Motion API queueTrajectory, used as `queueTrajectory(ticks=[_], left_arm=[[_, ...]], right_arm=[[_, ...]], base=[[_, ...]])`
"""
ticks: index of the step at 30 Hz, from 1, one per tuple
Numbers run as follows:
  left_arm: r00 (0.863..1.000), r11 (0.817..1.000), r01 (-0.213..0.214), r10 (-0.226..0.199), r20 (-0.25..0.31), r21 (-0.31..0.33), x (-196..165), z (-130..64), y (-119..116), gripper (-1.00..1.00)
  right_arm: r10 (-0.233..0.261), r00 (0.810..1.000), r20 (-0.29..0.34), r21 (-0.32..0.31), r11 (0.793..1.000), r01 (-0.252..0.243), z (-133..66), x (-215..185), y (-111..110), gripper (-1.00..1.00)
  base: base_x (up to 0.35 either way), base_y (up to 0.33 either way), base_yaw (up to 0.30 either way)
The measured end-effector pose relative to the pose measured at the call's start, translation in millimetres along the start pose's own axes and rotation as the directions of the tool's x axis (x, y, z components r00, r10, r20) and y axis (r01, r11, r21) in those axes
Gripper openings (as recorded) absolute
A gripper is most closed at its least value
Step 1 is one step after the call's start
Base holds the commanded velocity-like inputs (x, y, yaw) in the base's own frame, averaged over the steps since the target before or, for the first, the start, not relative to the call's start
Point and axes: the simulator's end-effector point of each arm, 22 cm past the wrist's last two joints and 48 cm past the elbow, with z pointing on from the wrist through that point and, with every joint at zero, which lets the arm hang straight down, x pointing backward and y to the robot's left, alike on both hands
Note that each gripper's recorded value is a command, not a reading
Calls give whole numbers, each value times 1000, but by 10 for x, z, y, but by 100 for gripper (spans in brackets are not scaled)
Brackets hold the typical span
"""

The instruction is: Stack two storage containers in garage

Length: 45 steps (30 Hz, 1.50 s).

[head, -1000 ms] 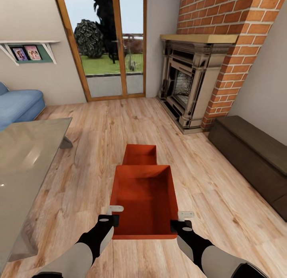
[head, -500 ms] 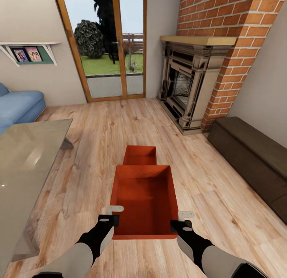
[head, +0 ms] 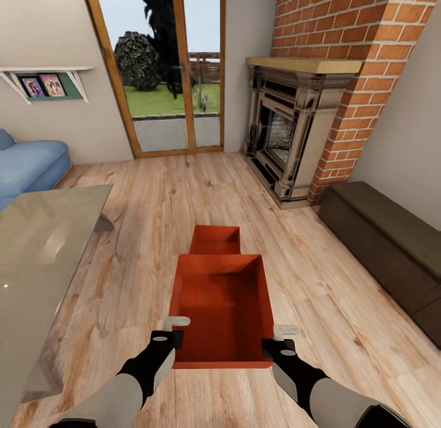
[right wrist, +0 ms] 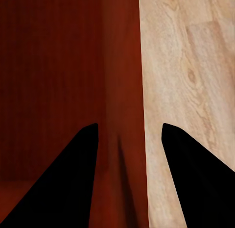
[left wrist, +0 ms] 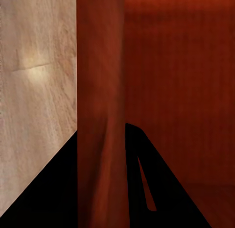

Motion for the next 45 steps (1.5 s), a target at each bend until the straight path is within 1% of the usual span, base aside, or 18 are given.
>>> queueTrajectory(ticks=[15,45], left_arm=[[1000,1000,0,0,1,0,-77,-182,17,-100],[1000,1000,6,-6,7,2,-84,-176,31,-100]], right_arm=[[1,1000,1,-1,1000,-1,-176,-84,-21,-100],[-4,1000,6,2,1000,4,-180,-106,-9,-100]], base=[[0,0,0],[0,0,0]])
